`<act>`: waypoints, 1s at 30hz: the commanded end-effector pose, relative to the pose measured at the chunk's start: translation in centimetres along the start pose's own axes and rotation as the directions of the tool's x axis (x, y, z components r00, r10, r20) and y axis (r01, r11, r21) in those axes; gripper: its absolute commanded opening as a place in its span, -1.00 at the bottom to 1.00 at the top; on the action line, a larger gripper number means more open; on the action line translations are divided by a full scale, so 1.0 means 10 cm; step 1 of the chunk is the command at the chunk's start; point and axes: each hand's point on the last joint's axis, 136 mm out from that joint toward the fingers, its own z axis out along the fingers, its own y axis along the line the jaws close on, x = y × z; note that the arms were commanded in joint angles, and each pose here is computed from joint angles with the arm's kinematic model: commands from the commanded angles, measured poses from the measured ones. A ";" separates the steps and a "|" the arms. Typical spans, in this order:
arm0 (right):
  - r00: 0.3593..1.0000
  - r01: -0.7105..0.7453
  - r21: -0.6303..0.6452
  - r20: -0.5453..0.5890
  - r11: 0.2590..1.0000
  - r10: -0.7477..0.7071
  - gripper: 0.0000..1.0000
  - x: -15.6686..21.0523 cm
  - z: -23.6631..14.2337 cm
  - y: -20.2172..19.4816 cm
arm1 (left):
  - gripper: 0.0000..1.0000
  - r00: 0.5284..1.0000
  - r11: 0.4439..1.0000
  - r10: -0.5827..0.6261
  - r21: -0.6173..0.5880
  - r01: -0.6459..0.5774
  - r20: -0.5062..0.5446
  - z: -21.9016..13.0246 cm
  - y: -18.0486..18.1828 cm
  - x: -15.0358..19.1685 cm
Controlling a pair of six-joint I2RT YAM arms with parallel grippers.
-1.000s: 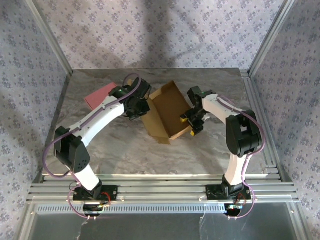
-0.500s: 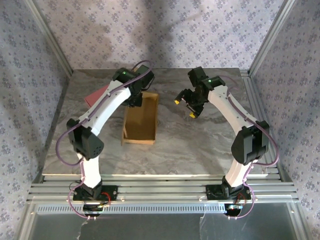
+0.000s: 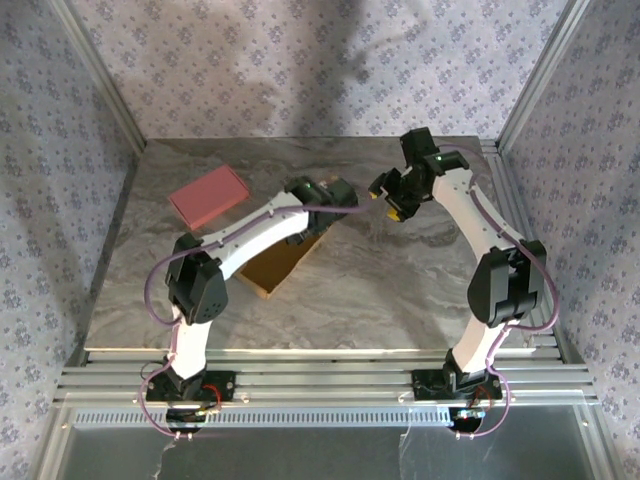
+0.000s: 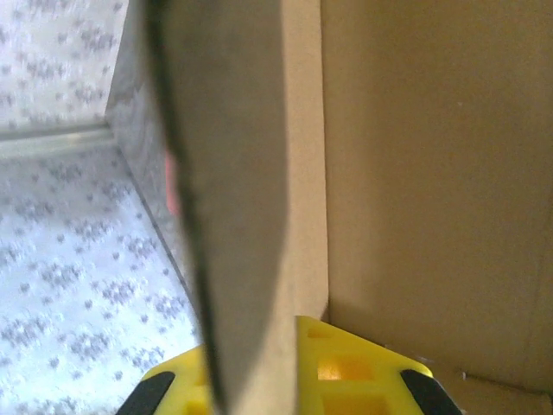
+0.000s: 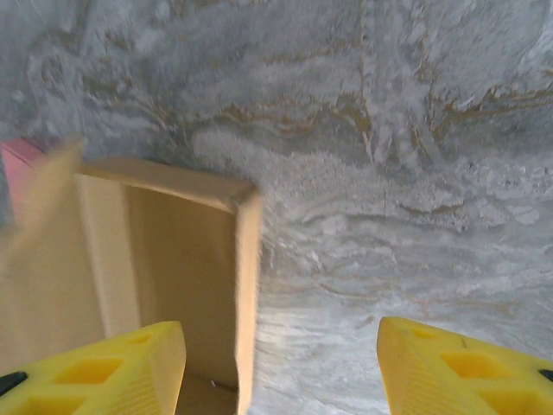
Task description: Fold the paper box
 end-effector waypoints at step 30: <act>-0.144 0.967 0.252 0.426 -0.036 -0.893 0.71 0.15 -0.05 0.08 | -1.00 0.758 0.926 0.290 0.029 -0.376 0.585 -0.23 0.17 -0.52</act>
